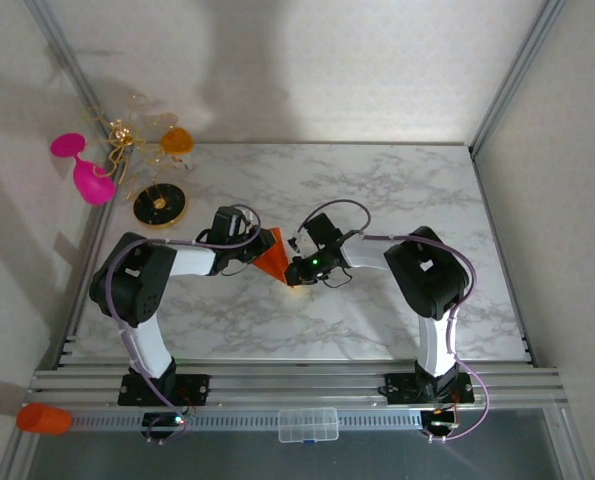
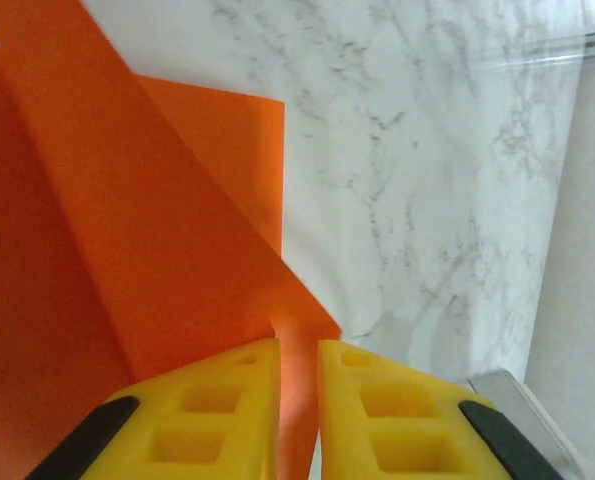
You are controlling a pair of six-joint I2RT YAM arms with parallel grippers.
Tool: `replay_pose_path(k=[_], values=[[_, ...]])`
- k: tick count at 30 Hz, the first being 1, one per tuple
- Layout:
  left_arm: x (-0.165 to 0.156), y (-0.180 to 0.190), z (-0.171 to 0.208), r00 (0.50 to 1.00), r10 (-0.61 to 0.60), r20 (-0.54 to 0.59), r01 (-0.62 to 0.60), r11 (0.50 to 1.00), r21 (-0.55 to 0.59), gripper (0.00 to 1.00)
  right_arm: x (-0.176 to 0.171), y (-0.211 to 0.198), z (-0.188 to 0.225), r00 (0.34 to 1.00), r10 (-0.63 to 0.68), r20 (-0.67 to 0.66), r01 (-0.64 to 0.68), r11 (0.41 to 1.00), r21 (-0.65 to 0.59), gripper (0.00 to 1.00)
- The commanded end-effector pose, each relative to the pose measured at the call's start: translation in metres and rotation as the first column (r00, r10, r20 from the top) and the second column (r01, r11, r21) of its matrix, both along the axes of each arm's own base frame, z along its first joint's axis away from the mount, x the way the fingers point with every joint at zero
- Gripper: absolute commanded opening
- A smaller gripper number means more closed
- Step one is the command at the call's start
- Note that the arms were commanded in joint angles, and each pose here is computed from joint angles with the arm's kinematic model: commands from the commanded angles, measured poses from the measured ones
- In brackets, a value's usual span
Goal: Fold a paper plane with a square sheet of paper (pick it up from the middle)
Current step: Fourth fold the wing at the center of the table.
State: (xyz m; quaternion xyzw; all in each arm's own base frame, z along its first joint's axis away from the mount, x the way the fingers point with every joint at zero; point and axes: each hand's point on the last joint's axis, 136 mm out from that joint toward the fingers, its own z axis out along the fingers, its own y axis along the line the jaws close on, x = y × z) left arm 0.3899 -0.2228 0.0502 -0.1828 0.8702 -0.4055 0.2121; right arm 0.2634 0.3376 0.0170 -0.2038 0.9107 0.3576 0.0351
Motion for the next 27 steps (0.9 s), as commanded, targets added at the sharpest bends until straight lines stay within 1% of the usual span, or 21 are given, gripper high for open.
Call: replay_pose_path(k=[1, 7, 11, 16, 20, 27], values=[[-0.005, 0.0, 0.023, 0.995, -0.055, 0.078, 0.054, 0.998, 0.014, 0.18, -0.006, -0.032, -0.021, 0.999, -0.018, -0.039, 0.013, 0.992, -0.129, 0.14], [-0.016, -0.005, 0.026, 0.987, -0.105, 0.122, 0.104, 0.994, 0.019, 0.18, -0.009, -0.036, -0.021, 0.998, 0.0, -0.057, -0.007, 0.992, -0.122, 0.14], [-0.018, -0.019, 0.019, 0.979, -0.155, 0.129, 0.151, 0.988, 0.036, 0.17, -0.007, -0.039, -0.022, 0.998, 0.0, -0.056, -0.007, 0.992, -0.128, 0.14], [-0.017, -0.045, 0.013, 0.97, -0.207, 0.128, 0.206, 0.978, 0.026, 0.16, -0.007, -0.039, -0.025, 0.998, -0.003, -0.063, -0.005, 0.991, -0.132, 0.14], [-0.02, -0.052, -0.001, 0.973, -0.21, 0.096, 0.209, 0.978, 0.017, 0.16, -0.008, -0.039, -0.027, 0.998, -0.005, -0.066, -0.004, 0.991, -0.131, 0.14], [-0.014, -0.051, -0.013, 0.984, -0.171, 0.06, 0.17, 0.985, 0.016, 0.15, -0.011, -0.044, -0.031, 0.997, -0.005, -0.072, -0.005, 0.99, -0.139, 0.14]])
